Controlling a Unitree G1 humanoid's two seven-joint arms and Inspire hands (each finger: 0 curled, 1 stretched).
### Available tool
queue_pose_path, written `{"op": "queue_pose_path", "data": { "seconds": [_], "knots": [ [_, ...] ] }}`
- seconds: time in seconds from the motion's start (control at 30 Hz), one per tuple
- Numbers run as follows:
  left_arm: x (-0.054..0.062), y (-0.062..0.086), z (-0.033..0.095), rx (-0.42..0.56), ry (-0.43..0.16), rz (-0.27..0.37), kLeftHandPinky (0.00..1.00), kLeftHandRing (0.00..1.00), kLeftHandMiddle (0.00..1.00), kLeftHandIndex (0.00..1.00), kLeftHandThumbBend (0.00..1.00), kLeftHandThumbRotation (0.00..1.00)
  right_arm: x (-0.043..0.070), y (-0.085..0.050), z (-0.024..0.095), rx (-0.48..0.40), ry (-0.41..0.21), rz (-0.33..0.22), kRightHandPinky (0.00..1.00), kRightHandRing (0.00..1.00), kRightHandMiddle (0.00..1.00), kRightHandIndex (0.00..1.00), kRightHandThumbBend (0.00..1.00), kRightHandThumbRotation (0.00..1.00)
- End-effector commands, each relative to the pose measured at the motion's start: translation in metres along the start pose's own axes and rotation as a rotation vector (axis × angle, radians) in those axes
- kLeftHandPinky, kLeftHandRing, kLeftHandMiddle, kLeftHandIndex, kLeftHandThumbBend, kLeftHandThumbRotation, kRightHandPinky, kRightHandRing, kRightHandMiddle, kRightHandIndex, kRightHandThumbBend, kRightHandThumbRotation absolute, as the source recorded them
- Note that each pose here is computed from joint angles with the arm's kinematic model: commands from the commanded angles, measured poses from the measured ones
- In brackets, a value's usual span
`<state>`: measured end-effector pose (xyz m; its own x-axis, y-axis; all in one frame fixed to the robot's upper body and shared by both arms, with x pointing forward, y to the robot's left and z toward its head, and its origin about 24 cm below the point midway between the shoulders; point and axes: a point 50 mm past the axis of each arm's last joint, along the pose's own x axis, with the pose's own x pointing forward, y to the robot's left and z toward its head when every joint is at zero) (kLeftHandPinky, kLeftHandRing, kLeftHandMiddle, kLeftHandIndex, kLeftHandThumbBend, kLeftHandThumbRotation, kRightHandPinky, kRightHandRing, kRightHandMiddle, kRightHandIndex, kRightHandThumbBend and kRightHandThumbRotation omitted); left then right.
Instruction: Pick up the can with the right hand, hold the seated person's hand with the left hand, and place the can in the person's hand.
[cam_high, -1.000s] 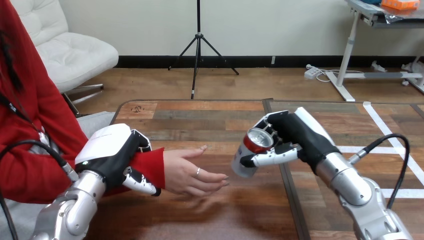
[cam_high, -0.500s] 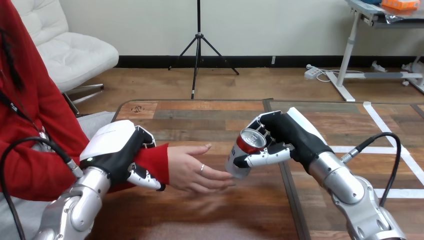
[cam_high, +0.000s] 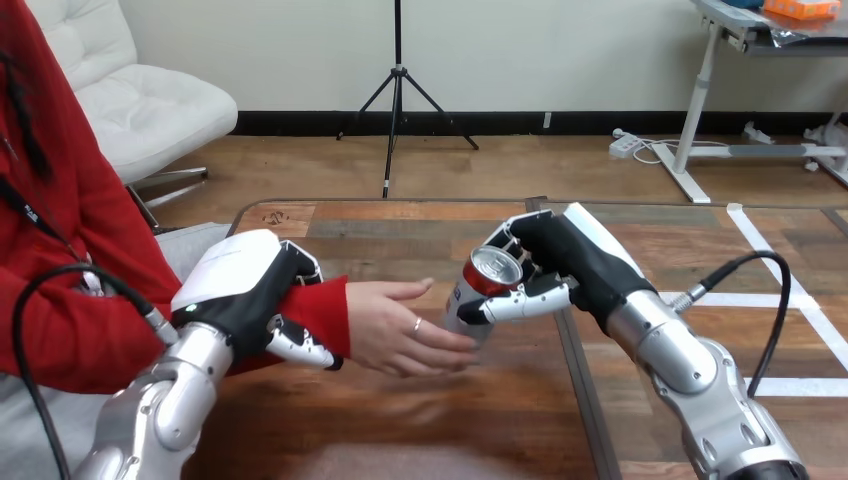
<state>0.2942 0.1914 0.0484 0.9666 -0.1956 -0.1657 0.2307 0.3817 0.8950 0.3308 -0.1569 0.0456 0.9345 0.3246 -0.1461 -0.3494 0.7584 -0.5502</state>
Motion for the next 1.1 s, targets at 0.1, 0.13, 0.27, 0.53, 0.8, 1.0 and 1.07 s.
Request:
{"op": "queue_pose_path", "data": {
  "seconds": [0.1,0.13,0.27,0.53,0.8,1.0,1.07],
  "knots": [
    [0.031,0.115,0.117,-0.042,-0.437,0.411,0.19,0.25,0.34,0.32,0.74,0.00,0.026,-0.055,0.161,-0.141,-0.522,-0.161,0.29,0.33,0.40,0.45,0.70,0.00],
    [0.032,0.115,0.118,-0.041,-0.438,0.410,0.19,0.25,0.34,0.32,0.74,0.00,0.026,-0.055,0.161,-0.143,-0.524,-0.161,0.29,0.33,0.40,0.44,0.70,0.00],
    [0.033,0.114,0.121,-0.045,-0.445,0.399,0.20,0.26,0.34,0.32,0.74,0.00,0.027,-0.056,0.165,-0.143,-0.534,-0.154,0.28,0.33,0.39,0.44,0.70,0.00],
    [0.035,0.112,0.125,-0.054,-0.448,0.378,0.20,0.26,0.34,0.33,0.75,0.00,0.028,-0.057,0.171,-0.141,-0.541,-0.149,0.28,0.32,0.38,0.44,0.70,0.00],
    [0.038,0.108,0.127,-0.071,-0.445,0.359,0.20,0.26,0.34,0.33,0.76,0.00,0.027,-0.057,0.178,-0.141,-0.547,-0.151,0.28,0.32,0.38,0.44,0.69,0.00],
    [0.039,0.106,0.127,-0.075,-0.433,0.338,0.19,0.25,0.34,0.33,0.74,0.00,0.027,-0.058,0.183,-0.145,-0.558,-0.149,0.27,0.32,0.38,0.44,0.69,0.00],
    [0.040,0.105,0.128,-0.074,-0.431,0.331,0.19,0.25,0.34,0.32,0.74,0.00,0.027,-0.058,0.184,-0.143,-0.564,-0.148,0.27,0.32,0.38,0.44,0.69,0.00]
  ]
}}
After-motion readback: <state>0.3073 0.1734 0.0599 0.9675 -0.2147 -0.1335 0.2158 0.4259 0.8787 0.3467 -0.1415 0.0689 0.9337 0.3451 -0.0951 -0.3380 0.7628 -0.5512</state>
